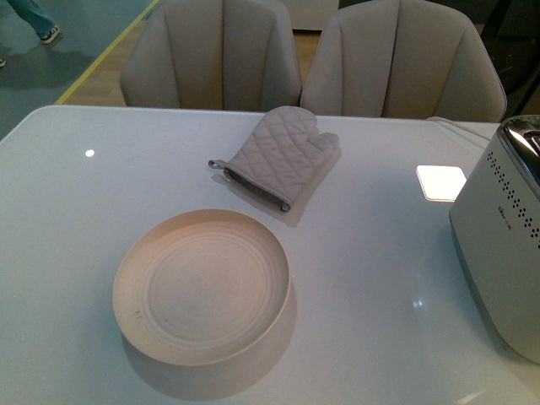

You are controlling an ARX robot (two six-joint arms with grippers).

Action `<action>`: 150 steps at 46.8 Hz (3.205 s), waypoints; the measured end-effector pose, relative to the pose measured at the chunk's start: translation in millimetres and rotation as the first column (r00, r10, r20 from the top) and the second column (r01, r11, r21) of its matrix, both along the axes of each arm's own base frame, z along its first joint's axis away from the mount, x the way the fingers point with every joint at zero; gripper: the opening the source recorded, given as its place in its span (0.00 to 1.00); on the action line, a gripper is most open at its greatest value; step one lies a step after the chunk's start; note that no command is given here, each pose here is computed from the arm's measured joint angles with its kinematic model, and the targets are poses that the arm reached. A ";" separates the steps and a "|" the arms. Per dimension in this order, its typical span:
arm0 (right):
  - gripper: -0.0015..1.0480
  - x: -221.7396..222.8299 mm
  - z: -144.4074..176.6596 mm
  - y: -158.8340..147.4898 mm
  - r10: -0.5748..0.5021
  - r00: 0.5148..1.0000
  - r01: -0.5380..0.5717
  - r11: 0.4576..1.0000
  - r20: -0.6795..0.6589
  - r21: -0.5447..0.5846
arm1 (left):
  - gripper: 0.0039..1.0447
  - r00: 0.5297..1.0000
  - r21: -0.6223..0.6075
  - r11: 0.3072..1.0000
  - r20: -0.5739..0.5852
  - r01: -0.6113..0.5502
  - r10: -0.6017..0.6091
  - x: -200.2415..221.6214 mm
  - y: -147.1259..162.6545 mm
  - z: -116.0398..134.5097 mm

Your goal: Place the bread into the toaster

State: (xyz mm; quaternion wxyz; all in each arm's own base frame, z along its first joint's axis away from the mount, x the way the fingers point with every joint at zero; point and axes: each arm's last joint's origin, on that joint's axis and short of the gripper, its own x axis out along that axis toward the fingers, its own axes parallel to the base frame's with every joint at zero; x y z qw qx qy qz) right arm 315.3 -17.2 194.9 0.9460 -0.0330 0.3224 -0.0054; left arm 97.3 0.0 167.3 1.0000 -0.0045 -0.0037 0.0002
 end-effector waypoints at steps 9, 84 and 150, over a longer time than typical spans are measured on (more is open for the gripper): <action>0.51 -38.4 -6.2 4.8 -0.001 0.868 -0.022 0.999 0.497 0.039 | 0.94 1.000 0.000 1.000 0.000 0.000 0.000 0.0 0.0 0.0; 0.02 -192.6 -22.6 16.7 -0.008 0.782 -0.029 0.998 0.623 0.048 | 0.94 1.000 0.000 1.000 0.000 0.000 0.000 0.0 0.0 0.0; 0.38 -218.4 -25.6 16.8 -0.008 0.784 -0.028 0.998 0.621 0.048 | 0.94 1.000 0.000 1.000 0.000 0.000 0.000 0.0 0.0 0.0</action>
